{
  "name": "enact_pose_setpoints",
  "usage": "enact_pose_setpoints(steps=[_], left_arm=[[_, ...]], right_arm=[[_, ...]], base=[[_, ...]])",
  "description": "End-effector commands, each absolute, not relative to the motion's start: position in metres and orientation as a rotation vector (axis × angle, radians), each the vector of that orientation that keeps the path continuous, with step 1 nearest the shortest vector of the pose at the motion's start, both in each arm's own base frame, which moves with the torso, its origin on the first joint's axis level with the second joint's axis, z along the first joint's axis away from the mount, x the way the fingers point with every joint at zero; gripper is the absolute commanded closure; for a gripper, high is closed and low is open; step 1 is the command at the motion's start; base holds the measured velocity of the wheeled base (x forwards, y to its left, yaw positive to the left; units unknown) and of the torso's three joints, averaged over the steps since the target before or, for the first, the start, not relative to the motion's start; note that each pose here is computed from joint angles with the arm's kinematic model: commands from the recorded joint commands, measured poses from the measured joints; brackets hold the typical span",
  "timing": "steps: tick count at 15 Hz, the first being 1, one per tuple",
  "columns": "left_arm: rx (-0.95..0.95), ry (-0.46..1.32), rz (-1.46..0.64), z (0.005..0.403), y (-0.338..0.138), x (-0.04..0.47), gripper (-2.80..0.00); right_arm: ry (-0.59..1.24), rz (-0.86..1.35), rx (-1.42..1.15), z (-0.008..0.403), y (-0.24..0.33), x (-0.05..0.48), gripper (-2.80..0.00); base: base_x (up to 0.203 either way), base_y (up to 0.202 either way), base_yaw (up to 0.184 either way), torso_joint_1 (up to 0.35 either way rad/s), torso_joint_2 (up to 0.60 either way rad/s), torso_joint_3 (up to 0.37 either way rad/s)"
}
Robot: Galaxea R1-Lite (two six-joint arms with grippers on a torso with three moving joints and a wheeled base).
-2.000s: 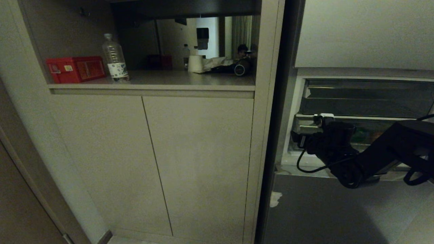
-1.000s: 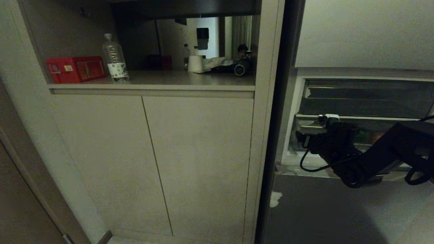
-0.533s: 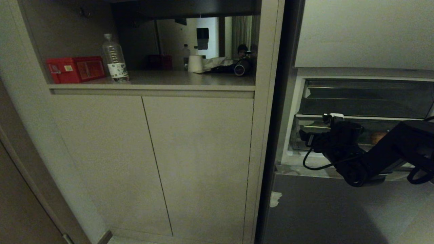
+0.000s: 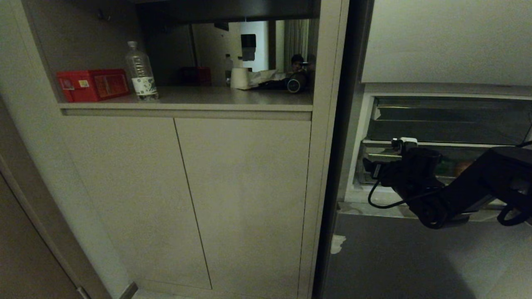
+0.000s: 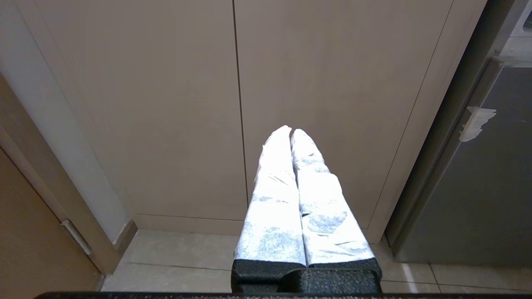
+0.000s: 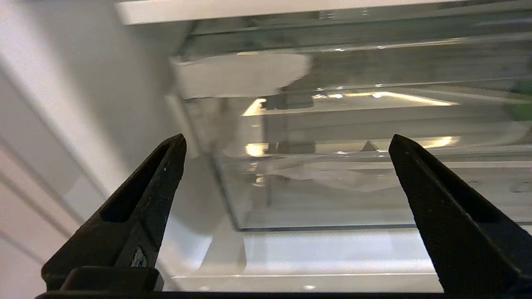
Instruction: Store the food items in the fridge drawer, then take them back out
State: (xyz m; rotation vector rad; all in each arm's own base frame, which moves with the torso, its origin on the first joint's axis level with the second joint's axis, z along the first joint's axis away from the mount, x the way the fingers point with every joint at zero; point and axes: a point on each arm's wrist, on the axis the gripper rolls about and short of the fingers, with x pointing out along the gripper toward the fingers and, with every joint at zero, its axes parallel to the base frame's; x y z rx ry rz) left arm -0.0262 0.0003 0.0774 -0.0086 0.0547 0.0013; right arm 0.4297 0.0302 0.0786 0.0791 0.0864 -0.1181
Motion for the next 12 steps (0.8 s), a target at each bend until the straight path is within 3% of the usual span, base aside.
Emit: enact_pose_setpoints(steps=[1, 12], left_arm=[[-0.009, 0.055, 0.002, 0.077, 0.000, -0.026, 0.00], [-0.009, 0.055, 0.002, 0.077, 0.000, -0.026, 0.00]], right_arm=[[0.082, -0.105, 0.081, 0.078, 0.036, 0.430, -2.80], [0.067, -0.104, 0.083, 0.073, 0.039, 0.442, -2.80]], base=[[0.000, 0.000, 0.000, 0.000, 0.00, 0.000], [0.000, 0.000, 0.000, 0.000, 0.00, 0.000]])
